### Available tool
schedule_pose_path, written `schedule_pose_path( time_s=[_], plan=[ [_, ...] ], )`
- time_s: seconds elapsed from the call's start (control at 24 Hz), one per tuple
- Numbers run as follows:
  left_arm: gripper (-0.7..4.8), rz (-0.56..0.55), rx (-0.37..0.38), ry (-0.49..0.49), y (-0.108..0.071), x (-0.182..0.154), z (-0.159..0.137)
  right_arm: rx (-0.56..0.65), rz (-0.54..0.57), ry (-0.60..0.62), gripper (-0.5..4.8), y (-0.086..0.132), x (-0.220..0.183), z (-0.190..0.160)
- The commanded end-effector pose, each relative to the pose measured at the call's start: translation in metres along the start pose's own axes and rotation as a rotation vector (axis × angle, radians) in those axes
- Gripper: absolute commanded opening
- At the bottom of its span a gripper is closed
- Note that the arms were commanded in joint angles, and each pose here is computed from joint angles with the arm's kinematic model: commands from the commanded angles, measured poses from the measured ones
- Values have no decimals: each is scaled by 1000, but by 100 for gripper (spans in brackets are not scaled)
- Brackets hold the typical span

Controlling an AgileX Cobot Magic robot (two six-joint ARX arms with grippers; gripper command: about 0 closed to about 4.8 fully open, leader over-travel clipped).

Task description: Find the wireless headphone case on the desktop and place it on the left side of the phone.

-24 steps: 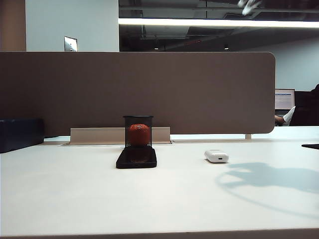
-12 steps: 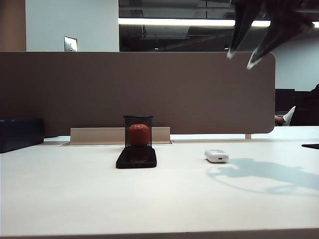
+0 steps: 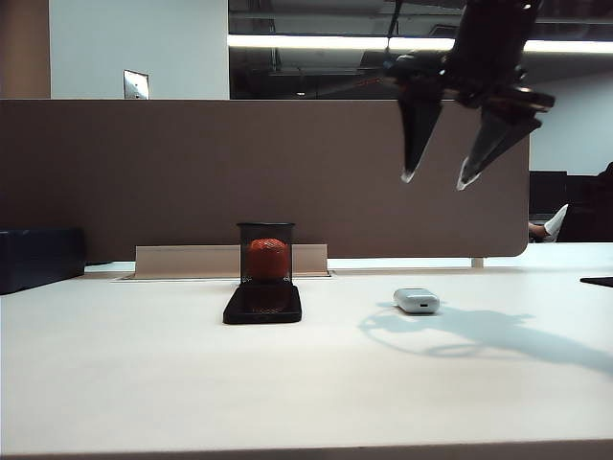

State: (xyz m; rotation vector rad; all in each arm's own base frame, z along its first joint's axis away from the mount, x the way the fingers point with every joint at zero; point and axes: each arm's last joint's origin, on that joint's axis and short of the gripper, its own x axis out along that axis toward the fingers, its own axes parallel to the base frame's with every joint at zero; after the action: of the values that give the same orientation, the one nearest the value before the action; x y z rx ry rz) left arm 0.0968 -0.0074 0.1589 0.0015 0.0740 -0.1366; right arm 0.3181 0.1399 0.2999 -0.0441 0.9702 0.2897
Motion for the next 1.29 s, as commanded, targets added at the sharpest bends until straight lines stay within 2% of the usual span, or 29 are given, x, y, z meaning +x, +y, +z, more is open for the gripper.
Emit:
schedule_pose_path(
  time_s=[0.04, 0.08, 0.13, 0.17, 1.29],
  plan=[
    [-5, -3, -2, -14, 0, 0, 2, -26, -37, -45, 373, 5, 7, 5],
    [-5, -3, -2, -14, 0, 0, 2, -33, -53, -44, 399, 6, 10, 5],
    [-5, -3, -2, -14, 0, 0, 2, -43, -80, -43, 460, 9, 16, 5],
    [-5, -3, -2, -14, 0, 0, 2, -46, -85, -30, 479, 10, 24, 4],
    [-5, -3, -2, -14, 0, 0, 2, -25, -95, 52, 479, 13, 107, -4]
  ],
)
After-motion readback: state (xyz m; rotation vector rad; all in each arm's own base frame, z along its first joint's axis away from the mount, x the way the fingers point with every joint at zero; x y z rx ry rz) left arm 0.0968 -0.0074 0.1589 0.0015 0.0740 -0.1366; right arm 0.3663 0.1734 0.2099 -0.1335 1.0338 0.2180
